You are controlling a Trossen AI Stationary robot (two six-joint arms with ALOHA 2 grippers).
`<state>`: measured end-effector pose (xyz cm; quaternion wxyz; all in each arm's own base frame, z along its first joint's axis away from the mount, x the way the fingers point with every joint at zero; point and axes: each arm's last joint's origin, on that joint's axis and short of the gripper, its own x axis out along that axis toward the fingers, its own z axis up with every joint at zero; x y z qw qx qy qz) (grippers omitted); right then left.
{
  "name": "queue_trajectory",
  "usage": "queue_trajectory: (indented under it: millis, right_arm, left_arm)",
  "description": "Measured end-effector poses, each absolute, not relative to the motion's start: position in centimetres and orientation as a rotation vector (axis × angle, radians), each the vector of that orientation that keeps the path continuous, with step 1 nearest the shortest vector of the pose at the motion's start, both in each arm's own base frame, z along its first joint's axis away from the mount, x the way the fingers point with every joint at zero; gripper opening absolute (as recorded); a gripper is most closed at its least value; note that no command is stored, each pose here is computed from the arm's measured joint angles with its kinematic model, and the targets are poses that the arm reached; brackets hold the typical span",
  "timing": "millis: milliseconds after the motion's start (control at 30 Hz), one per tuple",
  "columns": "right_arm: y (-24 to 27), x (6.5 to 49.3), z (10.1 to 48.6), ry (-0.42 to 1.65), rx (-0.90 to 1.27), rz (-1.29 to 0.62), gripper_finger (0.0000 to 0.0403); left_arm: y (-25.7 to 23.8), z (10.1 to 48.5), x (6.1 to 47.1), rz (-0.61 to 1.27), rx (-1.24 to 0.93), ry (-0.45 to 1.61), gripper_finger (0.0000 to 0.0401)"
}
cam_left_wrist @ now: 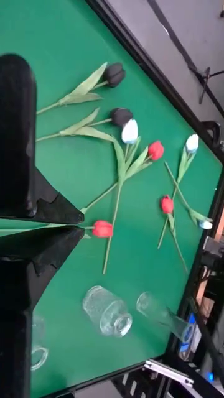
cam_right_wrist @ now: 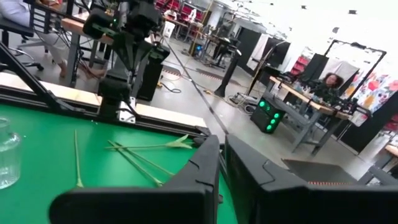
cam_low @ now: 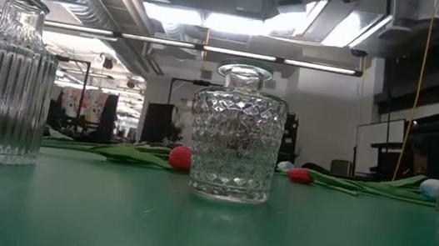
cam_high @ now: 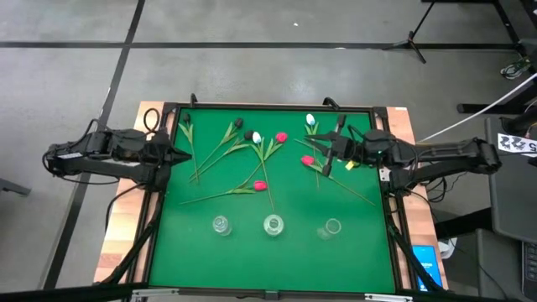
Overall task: Sort flowers into vase by color
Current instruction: Put the middle right pink tulip into the right transparent vase
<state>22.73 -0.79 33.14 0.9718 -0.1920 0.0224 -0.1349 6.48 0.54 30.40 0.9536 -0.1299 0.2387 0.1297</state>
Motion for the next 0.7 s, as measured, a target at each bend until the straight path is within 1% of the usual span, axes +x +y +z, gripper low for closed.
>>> queue_trajectory:
  millis: [133,267,333,400,500,600,700]
  right_arm:
    - [-0.8,22.6,33.3,0.04,-0.393,-0.274,0.0028]
    - [-0.8,22.4,33.4,0.036,-0.396,-0.269,0.0028]
    - [-0.8,22.2,33.5,0.031,-0.395,-0.262,0.0028]
    - [-0.8,21.8,33.8,0.02,-0.393,-0.28,0.0028]
    - [-1.6,20.5,34.2,0.053,-0.364,-0.431,0.0028]
    - [-2.8,19.0,33.8,0.144,-0.255,-0.615,0.0028]
    - [-3.5,17.8,31.8,0.346,-0.18,-0.638,0.0028]
  left_arm:
    - [0.6,30.0,7.4,0.271,-0.291,0.413,0.0017]
    - [0.6,27.4,9.2,0.273,-0.248,0.394,0.0017]
    - [0.7,25.6,10.2,0.314,-0.3,0.351,0.0017]
    - [0.9,24.2,11.2,0.332,-0.412,0.244,0.0017]
    - [1.2,23.5,11.9,0.33,-0.527,0.056,0.0017]
    - [1.8,23.5,11.8,0.363,-0.577,-0.026,0.0017]
    - [2.2,23.6,11.5,0.401,-0.632,-0.063,0.0017]
